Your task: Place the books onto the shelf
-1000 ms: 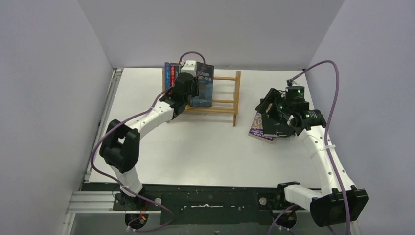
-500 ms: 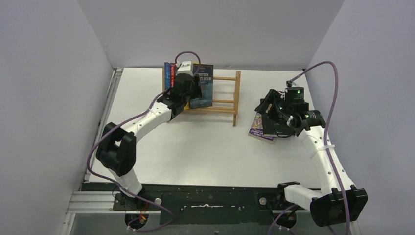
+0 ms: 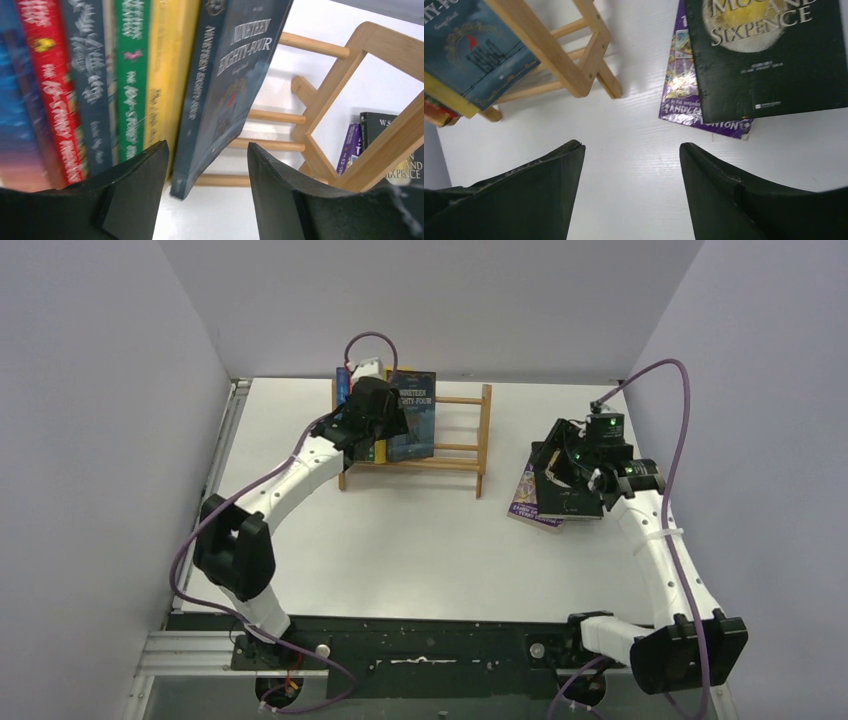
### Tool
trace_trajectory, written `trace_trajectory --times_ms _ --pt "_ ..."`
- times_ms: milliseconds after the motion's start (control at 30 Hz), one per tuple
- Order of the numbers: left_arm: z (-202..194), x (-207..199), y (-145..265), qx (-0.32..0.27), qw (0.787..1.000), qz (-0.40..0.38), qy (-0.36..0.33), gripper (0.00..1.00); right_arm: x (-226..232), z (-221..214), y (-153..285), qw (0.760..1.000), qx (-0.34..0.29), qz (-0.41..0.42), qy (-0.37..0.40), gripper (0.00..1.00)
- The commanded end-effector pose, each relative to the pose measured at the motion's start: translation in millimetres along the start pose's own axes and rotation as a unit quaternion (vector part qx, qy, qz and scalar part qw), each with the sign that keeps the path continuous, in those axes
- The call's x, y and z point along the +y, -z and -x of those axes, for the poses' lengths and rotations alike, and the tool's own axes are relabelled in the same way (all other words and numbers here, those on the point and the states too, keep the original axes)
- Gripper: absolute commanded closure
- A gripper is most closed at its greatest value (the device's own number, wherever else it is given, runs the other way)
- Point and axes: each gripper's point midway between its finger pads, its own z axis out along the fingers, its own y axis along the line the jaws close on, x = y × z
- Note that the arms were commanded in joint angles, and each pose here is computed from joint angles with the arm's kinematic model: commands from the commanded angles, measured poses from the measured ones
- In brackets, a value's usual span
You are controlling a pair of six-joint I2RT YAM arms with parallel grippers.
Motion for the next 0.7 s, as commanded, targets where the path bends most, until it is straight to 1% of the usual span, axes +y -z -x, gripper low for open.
trace_trajectory --times_ms 0,67,200,300,433,567,667 --pt "45 9 51 -0.024 0.999 -0.01 0.028 0.42 -23 45 -1 0.997 -0.059 -0.054 0.005 0.29" --pt "39 6 65 -0.005 0.999 -0.038 0.024 0.4 -46 54 -12 0.994 -0.055 -0.09 -0.022 0.28" --pt "11 1 88 0.045 0.994 -0.094 0.015 0.35 -105 65 -35 0.98 -0.036 -0.166 -0.099 0.24" --pt "-9 0 98 0.074 0.989 -0.122 0.024 0.31 -145 66 -45 0.968 -0.021 -0.216 -0.127 0.14" --pt "-25 -8 105 0.102 0.981 -0.16 0.029 0.25 -193 62 -51 0.955 -0.004 -0.256 -0.153 0.07" --pt "-30 -11 107 0.116 0.978 -0.173 0.02 0.21 -218 47 -60 0.953 0.019 -0.241 -0.18 0.04" --pt "-30 -13 107 0.122 0.976 -0.182 0.016 0.18 -221 34 -71 0.959 0.03 -0.211 -0.189 0.03"
